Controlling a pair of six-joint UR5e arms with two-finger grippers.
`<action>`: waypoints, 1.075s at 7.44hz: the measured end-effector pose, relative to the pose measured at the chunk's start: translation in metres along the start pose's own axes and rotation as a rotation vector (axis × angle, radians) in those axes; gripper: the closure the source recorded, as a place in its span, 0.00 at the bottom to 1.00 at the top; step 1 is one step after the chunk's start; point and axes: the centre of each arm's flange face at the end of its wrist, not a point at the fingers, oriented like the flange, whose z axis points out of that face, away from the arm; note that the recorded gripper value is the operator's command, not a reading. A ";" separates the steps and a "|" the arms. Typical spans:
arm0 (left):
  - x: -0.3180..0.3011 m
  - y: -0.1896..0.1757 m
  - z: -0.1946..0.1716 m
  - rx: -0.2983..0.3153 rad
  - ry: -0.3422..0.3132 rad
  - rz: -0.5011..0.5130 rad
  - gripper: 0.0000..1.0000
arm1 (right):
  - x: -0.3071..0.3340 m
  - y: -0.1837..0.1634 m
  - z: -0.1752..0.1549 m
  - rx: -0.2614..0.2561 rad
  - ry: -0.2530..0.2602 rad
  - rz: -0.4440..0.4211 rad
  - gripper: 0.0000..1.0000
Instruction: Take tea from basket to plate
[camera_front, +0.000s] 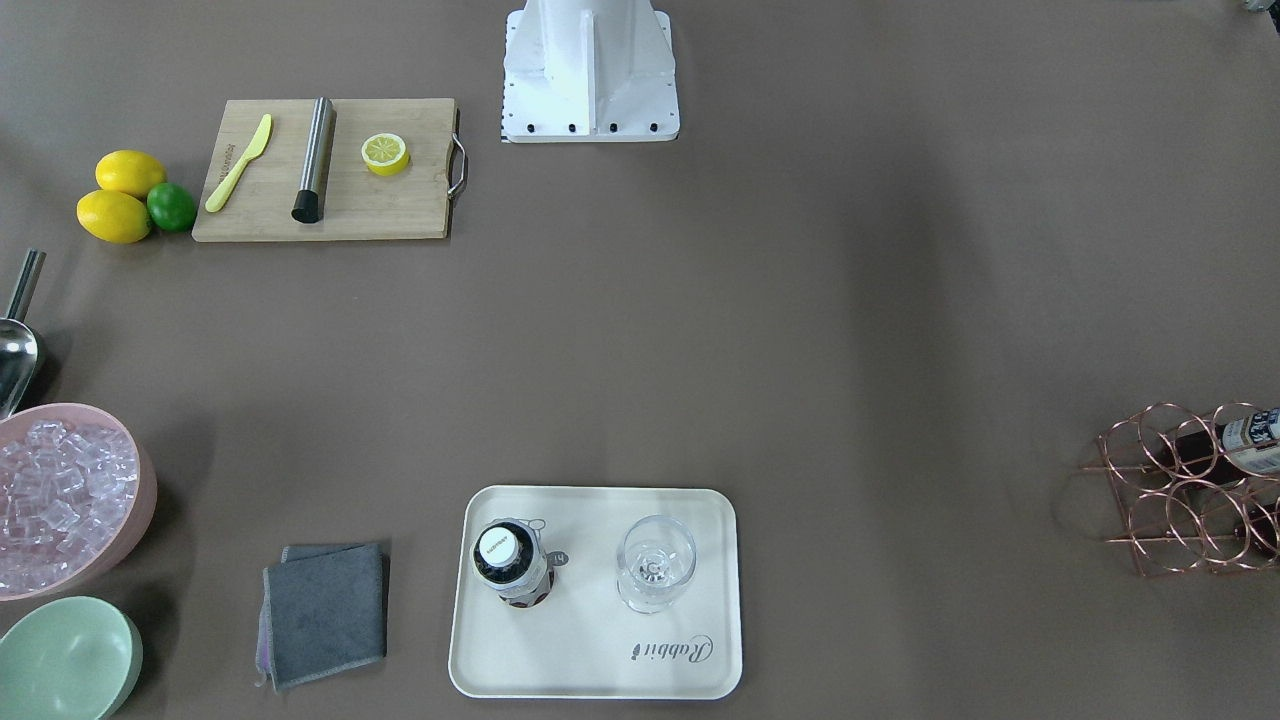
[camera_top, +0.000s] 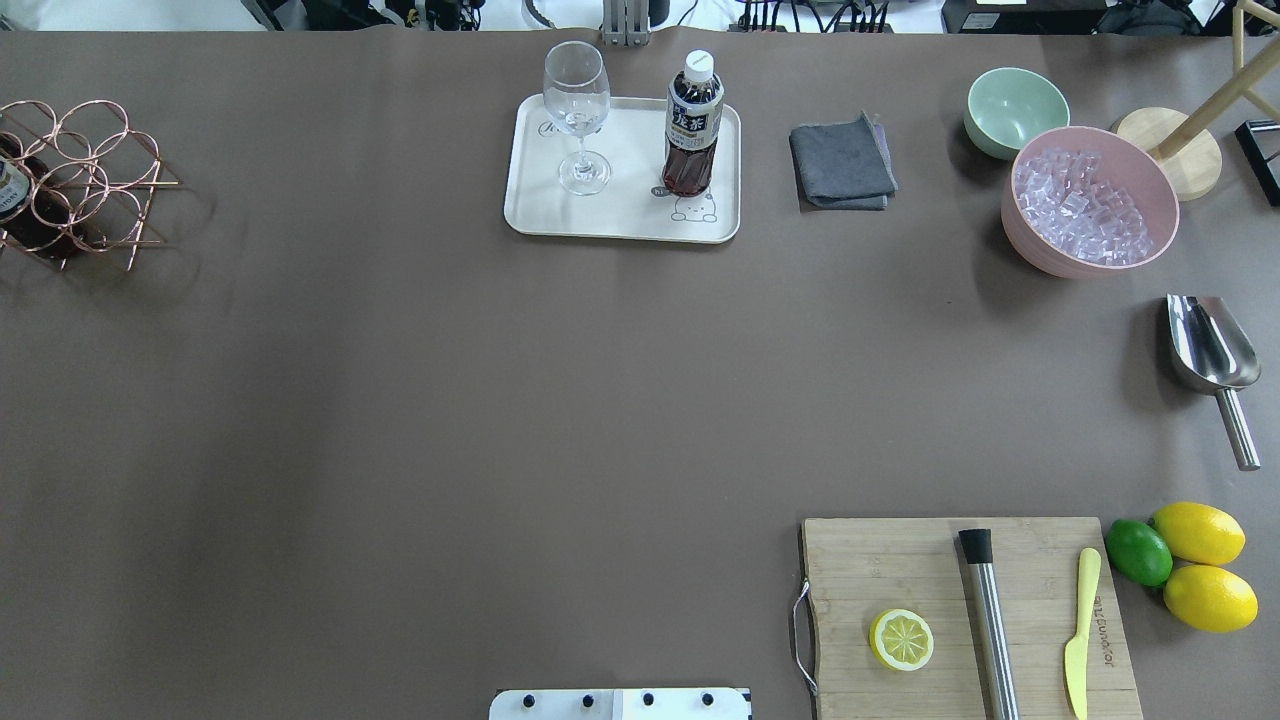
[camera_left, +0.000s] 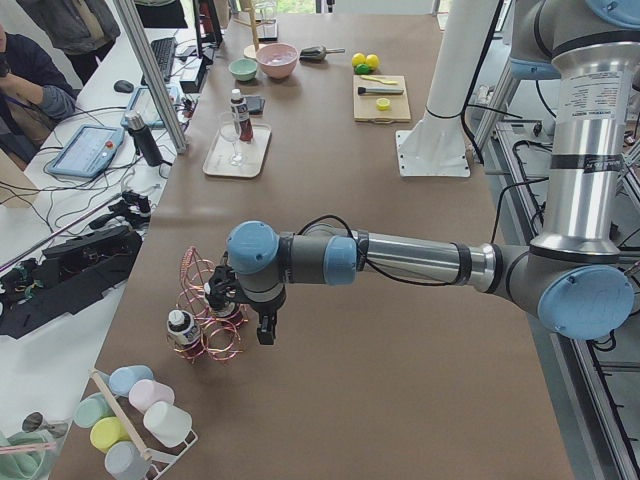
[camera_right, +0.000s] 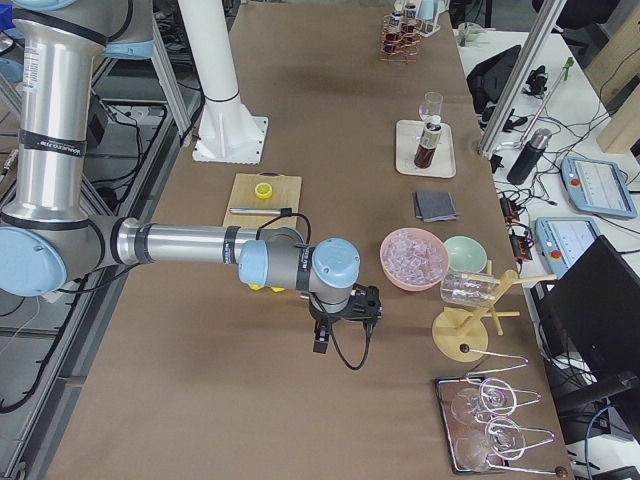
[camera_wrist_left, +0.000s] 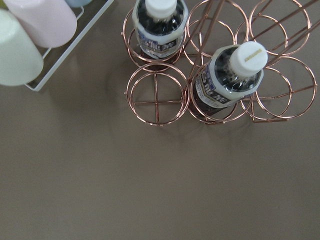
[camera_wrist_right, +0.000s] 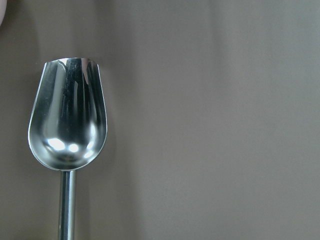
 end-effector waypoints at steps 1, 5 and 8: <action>-0.003 0.013 0.015 -0.002 0.000 0.007 0.02 | 0.000 0.000 0.000 0.000 0.000 0.000 0.00; -0.025 0.050 0.040 0.026 -0.037 0.015 0.02 | 0.001 0.000 0.001 -0.003 0.000 0.003 0.00; -0.021 0.037 0.035 0.010 -0.055 0.005 0.02 | 0.002 0.002 0.001 -0.004 0.000 0.005 0.00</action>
